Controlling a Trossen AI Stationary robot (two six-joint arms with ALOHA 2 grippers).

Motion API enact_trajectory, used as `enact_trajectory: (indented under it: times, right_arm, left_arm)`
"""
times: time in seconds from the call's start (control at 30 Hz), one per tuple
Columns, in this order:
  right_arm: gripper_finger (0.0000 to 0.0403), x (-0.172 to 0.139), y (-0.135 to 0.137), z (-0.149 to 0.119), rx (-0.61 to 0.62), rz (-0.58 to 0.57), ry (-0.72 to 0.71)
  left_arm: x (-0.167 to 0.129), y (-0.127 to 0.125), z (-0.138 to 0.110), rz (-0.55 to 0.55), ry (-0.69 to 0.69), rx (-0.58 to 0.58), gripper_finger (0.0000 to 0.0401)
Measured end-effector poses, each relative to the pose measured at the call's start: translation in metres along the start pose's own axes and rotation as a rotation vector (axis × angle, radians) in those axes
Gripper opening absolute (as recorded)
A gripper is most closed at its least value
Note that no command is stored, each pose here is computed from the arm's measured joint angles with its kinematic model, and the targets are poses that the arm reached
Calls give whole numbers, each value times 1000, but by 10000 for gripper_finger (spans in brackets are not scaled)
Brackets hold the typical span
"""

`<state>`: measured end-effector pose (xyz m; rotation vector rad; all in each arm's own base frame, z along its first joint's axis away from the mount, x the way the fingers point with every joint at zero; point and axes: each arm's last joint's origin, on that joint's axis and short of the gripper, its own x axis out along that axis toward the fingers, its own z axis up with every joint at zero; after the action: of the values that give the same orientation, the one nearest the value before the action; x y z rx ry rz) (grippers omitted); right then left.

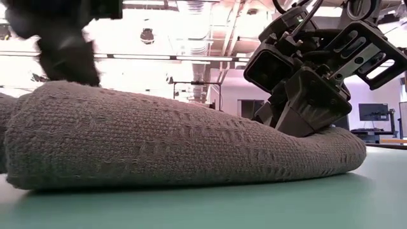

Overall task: Roll towel
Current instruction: Roll the black towel

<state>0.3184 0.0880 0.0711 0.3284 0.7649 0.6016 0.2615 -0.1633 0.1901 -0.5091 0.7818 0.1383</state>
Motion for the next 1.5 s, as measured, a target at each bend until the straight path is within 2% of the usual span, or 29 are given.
enact_trajectory:
  times: [0.17, 0.27, 0.43, 0.63, 0.8, 1.03, 1.2, 1.5]
  right_arm:
    - [101, 0, -1, 1, 16, -4, -4]
    - [101, 0, -1, 1, 19, -5, -4]
    - [101, 0, -1, 1, 26, -6, -7]
    - [101, -2, -3, 2, 33, -9, -11]
    - [101, -2, -3, 3, 39, -8, -11]
    - [101, -4, -2, 6, 45, 15, -13]
    - [101, -20, 10, 19, 36, 66, -16]
    - [101, -62, 31, 47, -123, 59, -81]
  left_arm:
    - [1, -17, 21, -118, -258, 65, 142]
    - [18, -23, 18, -160, -305, 96, 143]
    - [63, -25, 6, -172, -253, 126, 129]
    - [85, -25, 7, -171, -180, 143, 92]
    - [88, -15, 5, -86, -107, 96, 54]
    - [89, -12, 3, -59, -86, 93, 5]
    - [96, -10, -2, -48, -92, 74, 1]
    - [109, -6, -11, -38, -67, 44, 0]
